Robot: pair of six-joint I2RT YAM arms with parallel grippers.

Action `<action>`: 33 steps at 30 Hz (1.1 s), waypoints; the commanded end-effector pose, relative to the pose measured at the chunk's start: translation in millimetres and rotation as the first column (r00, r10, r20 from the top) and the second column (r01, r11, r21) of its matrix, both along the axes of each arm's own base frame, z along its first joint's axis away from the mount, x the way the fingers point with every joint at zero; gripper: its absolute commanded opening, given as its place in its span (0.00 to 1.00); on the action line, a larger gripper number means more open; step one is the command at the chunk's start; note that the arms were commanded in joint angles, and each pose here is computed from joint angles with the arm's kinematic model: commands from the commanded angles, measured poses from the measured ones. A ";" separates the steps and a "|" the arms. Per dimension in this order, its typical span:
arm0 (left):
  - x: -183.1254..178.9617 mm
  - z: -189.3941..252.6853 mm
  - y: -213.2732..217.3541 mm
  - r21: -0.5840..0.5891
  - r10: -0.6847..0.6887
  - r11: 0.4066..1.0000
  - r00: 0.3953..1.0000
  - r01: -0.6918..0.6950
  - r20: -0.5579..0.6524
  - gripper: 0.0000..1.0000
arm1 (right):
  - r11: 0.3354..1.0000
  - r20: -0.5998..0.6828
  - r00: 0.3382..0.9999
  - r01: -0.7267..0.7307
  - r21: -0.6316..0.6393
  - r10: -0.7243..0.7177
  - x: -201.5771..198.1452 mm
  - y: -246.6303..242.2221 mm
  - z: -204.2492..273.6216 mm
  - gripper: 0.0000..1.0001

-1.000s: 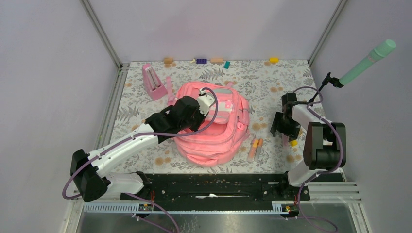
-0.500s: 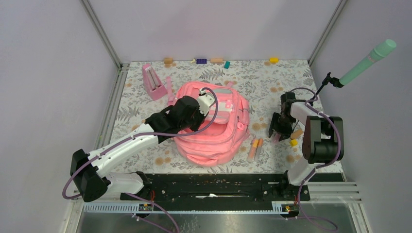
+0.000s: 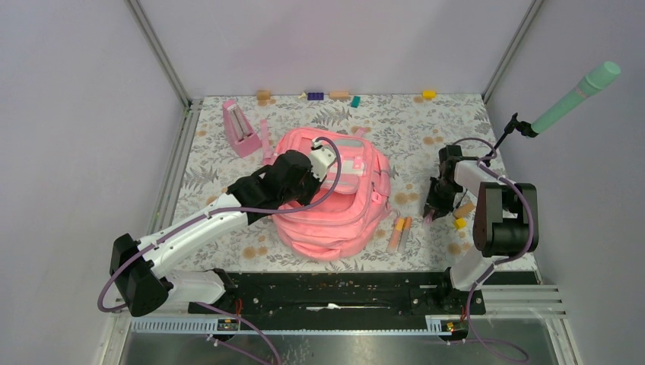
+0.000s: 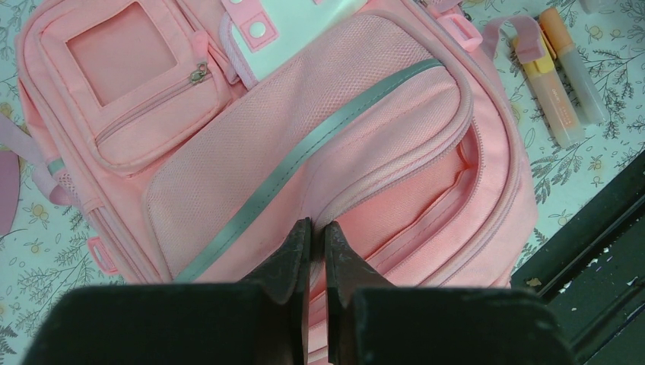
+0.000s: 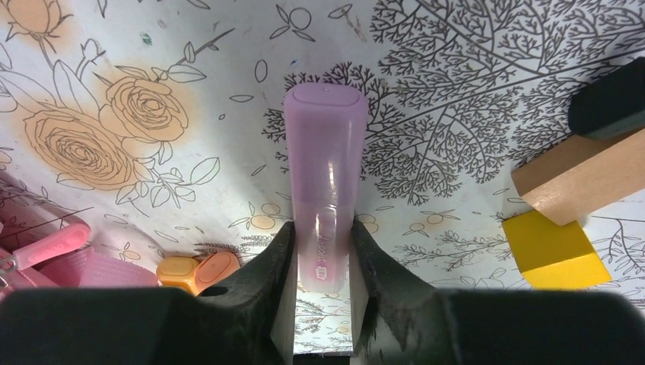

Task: Pack the student bag
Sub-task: Pick up the stationery from the center of the board.

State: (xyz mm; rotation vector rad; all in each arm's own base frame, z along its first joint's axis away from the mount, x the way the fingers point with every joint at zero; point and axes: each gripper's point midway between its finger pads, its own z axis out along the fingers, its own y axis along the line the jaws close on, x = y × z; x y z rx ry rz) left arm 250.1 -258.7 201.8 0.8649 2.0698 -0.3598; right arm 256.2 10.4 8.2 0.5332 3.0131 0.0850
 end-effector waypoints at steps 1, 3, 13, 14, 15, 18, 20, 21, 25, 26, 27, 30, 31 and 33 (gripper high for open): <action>8.7 59.7 -8.6 -0.156 0.028 0.988 0.994 -0.012 0.101 0.00 | 1.000 0.045 0.999 -0.010 -0.003 0.010 -2.3 4.1 12.7 0.00; 9.0 60.3 -8.4 -0.155 0.028 0.988 0.994 -0.012 0.103 0.00 | 1.000 0.074 0.997 -0.005 -0.002 0.005 -3.3 5.6 22.5 0.00; 11.0 60.1 -7.4 -0.169 0.039 0.985 0.995 -0.022 0.097 0.00 | 0.980 0.183 0.977 -0.139 0.144 0.112 -43.9 64.9 79.6 0.00; 10.9 60.4 -8.2 -0.175 0.035 0.984 0.995 -0.018 0.094 0.00 | 0.972 0.189 0.972 -0.171 0.164 0.139 -50.1 77.2 84.7 0.00; 10.1 61.0 -9.2 -0.184 0.028 0.983 0.995 -0.011 0.092 0.00 | 0.961 0.200 0.967 -0.197 0.193 0.159 -55.6 90.8 89.9 0.00; 8.6 61.9 -11.7 -0.202 0.014 0.979 0.996 0.005 0.092 0.00 | 0.914 0.218 0.954 -0.267 0.306 0.205 -72.5 131.9 105.7 0.00; 8.9 60.8 -12.0 -0.198 0.010 0.980 0.996 0.008 0.092 0.00 | 0.876 0.240 0.944 -0.303 0.374 0.224 -81.4 157.6 117.6 0.00; 8.8 60.1 -12.3 -0.196 0.007 0.981 0.996 0.011 0.092 0.00 | 0.850 0.248 0.939 -0.325 0.416 0.238 -87.4 172.3 124.8 0.00; 6.5 60.4 -14.7 -0.202 -0.012 0.979 0.996 0.030 0.090 0.00 | 0.746 0.269 0.918 -0.394 0.537 0.291 -109.4 223.1 149.6 0.00; 6.1 61.0 -14.9 -0.203 -0.015 0.979 0.996 0.034 0.091 0.00 | 0.724 0.271 0.912 -0.408 0.555 0.307 -114.5 233.9 153.8 0.00; 5.9 61.2 -15.1 -0.204 -0.016 0.978 0.996 0.035 0.091 0.00 | 0.704 0.271 0.909 -0.416 0.576 0.315 -118.7 245.4 160.2 0.00; 5.5 62.0 -15.1 -0.205 -0.019 0.978 0.995 0.038 0.094 0.00 | 0.653 0.280 0.894 -0.447 0.611 0.350 -128.4 273.9 172.1 0.00; 5.4 62.4 -15.2 -0.205 -0.020 0.978 0.995 0.040 0.095 0.00 | 0.635 0.279 0.890 -0.453 0.625 0.360 -131.3 282.9 174.4 0.00; 5.1 62.9 -15.2 -0.206 -0.022 0.978 0.995 0.042 0.096 0.00 | 0.603 0.282 0.887 -0.457 0.654 0.366 -133.7 297.1 180.4 0.00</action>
